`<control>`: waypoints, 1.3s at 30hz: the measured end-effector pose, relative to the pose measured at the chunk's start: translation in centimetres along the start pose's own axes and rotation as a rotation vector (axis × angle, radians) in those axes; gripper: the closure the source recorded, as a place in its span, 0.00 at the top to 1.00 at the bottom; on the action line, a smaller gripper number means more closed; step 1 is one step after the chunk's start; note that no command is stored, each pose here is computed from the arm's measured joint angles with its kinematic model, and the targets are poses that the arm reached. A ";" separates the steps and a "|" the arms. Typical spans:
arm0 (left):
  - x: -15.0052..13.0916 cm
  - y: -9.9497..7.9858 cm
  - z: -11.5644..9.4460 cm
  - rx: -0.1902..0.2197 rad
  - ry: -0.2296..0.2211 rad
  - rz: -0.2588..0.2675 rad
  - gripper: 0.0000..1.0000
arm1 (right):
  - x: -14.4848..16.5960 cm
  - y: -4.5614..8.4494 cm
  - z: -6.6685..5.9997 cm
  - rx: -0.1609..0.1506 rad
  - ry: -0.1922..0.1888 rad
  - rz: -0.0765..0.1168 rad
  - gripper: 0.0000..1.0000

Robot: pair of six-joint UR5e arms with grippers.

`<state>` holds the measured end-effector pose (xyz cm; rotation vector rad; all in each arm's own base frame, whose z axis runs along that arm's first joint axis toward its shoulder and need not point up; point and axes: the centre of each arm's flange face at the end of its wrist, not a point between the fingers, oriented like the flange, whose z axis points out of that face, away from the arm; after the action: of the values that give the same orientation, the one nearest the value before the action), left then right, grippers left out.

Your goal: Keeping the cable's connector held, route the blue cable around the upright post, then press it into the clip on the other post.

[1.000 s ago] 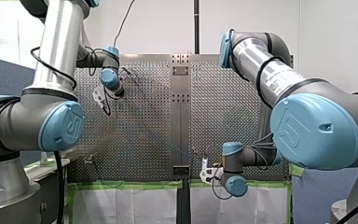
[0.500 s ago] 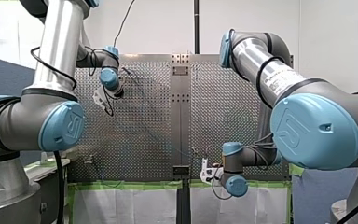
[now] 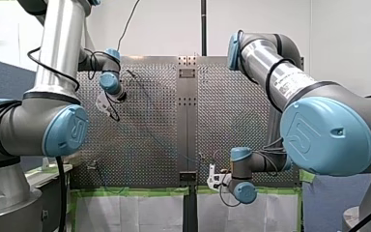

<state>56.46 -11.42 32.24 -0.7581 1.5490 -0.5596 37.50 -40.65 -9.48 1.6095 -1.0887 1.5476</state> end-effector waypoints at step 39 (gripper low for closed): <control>-1.8 0.3 -3.4 0.155 -0.028 -0.367 1.00 | 0.0 0.0 0.0 0.003 0.000 0.001 0.00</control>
<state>53.12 -10.09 33.62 -0.9325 1.3289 -0.9245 37.51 -40.65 -9.48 1.6111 -1.0885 1.5502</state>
